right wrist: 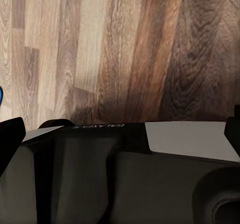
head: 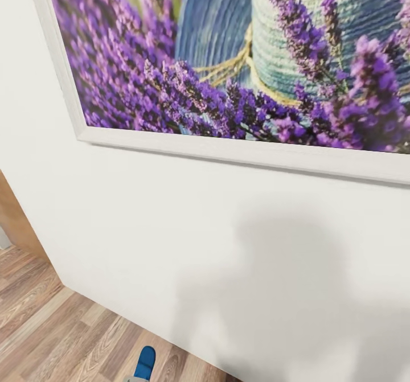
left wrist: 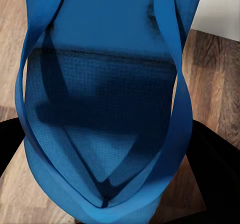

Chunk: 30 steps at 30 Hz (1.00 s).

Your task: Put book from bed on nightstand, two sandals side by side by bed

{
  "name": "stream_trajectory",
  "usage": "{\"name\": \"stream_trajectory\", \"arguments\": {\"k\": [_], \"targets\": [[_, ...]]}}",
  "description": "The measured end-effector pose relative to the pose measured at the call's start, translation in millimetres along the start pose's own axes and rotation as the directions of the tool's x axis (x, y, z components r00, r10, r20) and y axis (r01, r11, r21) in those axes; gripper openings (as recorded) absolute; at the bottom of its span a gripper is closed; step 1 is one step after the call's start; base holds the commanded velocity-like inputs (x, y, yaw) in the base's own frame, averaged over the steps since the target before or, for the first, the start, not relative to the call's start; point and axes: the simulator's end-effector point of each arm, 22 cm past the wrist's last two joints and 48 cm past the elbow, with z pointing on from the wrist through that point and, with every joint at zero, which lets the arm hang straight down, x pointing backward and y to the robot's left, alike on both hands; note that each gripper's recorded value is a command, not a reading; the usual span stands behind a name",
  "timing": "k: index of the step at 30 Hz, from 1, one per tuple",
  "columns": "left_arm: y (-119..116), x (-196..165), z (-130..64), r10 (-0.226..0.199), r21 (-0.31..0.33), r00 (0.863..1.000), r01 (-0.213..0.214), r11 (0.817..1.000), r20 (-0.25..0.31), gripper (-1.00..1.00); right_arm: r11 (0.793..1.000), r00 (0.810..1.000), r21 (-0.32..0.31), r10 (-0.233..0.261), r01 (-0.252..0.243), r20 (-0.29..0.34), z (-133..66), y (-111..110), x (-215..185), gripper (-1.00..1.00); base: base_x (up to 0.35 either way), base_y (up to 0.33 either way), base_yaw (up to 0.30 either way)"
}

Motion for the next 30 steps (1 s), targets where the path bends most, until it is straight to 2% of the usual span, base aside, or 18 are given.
{"name": "stream_trajectory", "arguments": {"k": [8, 20, 30], "targets": [[-0.4, 0.0, 0.0, 0.0, 0.001, 1.0, 0.0, 1.0, 0.0, -1.0, 1.0, 1.0, -0.001, -0.001, 0.001, 0.0, 0.2, 0.4, -0.5, 1.0, 0.0, 0.0, 0.112], [-0.7, 0.0, 0.1, 0.0, 0.001, 1.0, 0.0, 1.0, 0.0, -1.0, 1.0, 1.0, 0.0, 0.001, -0.001, 0.001, 0.0, -0.1, -0.1, 1.0, 0.002, 0.0, 0.285], [-0.9, -0.1, 0.1, 0.0, 0.001, 1.0, 0.0, 1.0, 0.0, -1.0, 1.0, 1.0, 0.0, 0.0, 0.0, 0.001, 0.1, 0.0, -0.6, 1.0, 0.106, 0.0, 0.293]]}}
